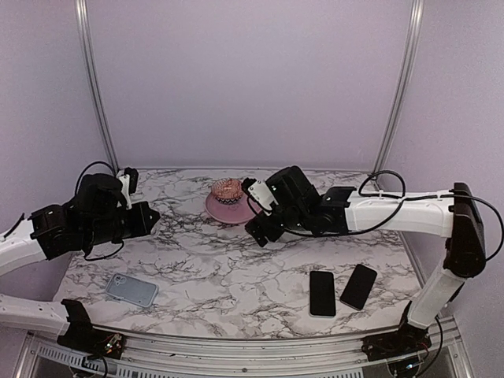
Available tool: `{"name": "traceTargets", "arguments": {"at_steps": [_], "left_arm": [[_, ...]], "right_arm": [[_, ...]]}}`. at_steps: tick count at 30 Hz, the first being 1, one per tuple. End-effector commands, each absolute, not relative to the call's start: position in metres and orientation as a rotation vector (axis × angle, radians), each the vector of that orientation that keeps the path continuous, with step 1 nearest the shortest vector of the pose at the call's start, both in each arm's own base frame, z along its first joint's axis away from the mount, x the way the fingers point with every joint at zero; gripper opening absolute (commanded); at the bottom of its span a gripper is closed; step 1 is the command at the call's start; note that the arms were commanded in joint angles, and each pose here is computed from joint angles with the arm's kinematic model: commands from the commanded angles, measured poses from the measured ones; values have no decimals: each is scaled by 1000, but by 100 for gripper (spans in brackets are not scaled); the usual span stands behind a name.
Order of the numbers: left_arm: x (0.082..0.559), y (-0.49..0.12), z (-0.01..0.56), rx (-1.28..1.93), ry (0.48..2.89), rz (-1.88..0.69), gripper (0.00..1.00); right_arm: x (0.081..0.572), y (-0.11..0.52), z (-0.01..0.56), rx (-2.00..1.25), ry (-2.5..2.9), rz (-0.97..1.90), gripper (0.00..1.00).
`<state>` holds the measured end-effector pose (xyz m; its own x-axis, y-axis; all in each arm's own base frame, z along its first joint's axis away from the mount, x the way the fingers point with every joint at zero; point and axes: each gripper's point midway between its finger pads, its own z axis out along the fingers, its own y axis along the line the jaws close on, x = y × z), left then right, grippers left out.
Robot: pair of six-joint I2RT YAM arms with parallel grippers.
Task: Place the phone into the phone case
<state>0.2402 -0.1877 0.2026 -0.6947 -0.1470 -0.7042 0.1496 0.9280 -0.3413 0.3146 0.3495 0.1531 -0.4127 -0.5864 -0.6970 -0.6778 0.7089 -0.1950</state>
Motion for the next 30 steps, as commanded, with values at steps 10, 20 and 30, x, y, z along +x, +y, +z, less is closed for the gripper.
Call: {"name": "traceTargets", "arguments": {"at_steps": [10,20,30], "left_arm": [[253,-296,444,32,1422,-1225,0],[240,-322,451,95,1369,-1344,0],[238,-317,418,171,1466,-1213,9]], "right_arm": [[212,472,401,-826,1126,838,92],[244,466,416,-617,1182,781,43],[256,436,416,-654,1245,766,0]]}}
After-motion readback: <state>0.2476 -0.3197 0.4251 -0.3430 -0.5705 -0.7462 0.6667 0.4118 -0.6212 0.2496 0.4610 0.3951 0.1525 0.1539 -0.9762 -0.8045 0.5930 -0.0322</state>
